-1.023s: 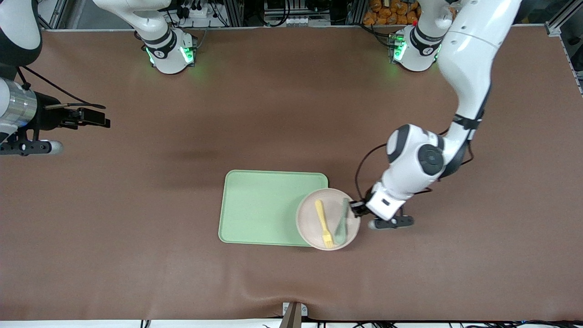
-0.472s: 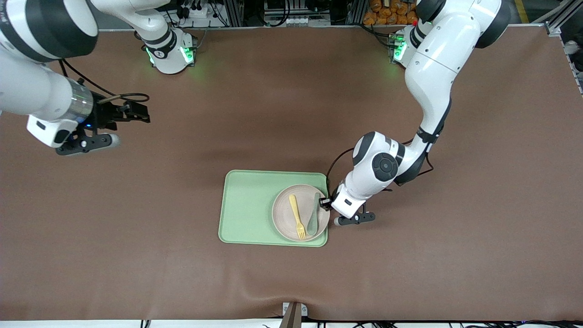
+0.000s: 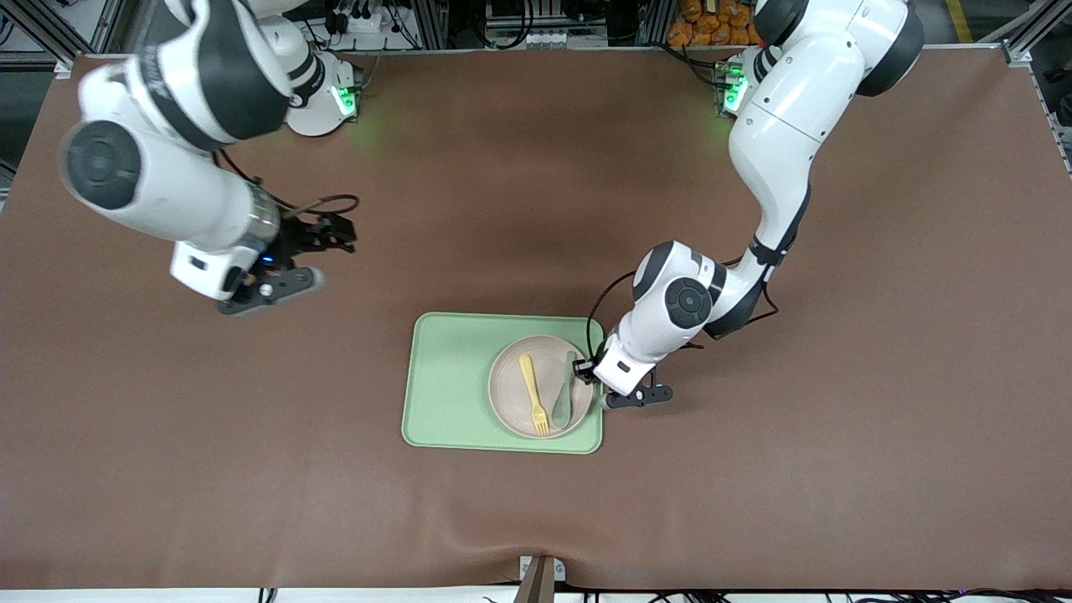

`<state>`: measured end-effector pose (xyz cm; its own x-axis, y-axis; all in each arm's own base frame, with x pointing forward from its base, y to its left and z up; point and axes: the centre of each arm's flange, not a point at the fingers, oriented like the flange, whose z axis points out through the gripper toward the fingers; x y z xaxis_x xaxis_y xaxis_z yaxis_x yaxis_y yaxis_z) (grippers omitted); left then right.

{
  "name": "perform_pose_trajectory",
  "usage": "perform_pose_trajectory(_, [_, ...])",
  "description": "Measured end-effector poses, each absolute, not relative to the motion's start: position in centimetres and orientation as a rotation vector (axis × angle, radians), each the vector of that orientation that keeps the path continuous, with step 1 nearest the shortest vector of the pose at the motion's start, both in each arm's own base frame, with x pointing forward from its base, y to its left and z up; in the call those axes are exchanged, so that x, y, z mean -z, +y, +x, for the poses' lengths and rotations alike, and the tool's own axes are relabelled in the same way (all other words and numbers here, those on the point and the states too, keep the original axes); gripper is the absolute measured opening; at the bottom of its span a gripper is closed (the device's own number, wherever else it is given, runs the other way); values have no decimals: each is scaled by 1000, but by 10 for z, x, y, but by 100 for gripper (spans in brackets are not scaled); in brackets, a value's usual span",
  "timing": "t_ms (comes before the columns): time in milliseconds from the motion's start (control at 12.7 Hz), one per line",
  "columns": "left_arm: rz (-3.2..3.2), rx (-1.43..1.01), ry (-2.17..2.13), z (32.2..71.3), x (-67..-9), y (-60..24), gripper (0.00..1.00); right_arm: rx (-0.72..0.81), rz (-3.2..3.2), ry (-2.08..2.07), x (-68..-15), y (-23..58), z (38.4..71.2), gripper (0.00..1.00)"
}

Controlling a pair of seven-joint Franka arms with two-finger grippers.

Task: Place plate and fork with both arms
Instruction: 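Carry the plate with the left gripper onto the green tray, then open the left gripper and withdraw while the right gripper approaches the plate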

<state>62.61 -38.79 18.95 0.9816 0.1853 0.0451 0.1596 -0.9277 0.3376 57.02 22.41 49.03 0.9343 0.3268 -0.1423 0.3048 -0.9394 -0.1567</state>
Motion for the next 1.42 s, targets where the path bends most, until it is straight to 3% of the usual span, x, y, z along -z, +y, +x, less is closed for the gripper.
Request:
perform_pose_trajectory(236, [2797, -138, 270, 636, -192, -377, 17, -175, -2944, -603, -460, 285, 568, 100])
perform_pose_trajectory(472, [2764, -237, 287, 658, -237, -367, 49, -78, -2925, -694, -424, 338, 566, 100])
perform_pose_trajectory(787, [2823, -267, 313, 673, -373, -320, 93, 28, -2894, -792, -380, 400, 565, 100])
perform_pose_trajectory(866, [2841, -261, 336, 672, -408, -300, 100, 50, -2887, -808, -367, 413, 568, 100])
perform_pose_trajectory(1102, [2891, -178, 430, 659, -496, -225, 100, 119, -2884, -805, -318, 429, 582, 100])
perform_pose_trajectory(1417, [2979, -25, 383, 606, -595, -131, 100, 245, -2856, -838, -260, 456, 581, 100])
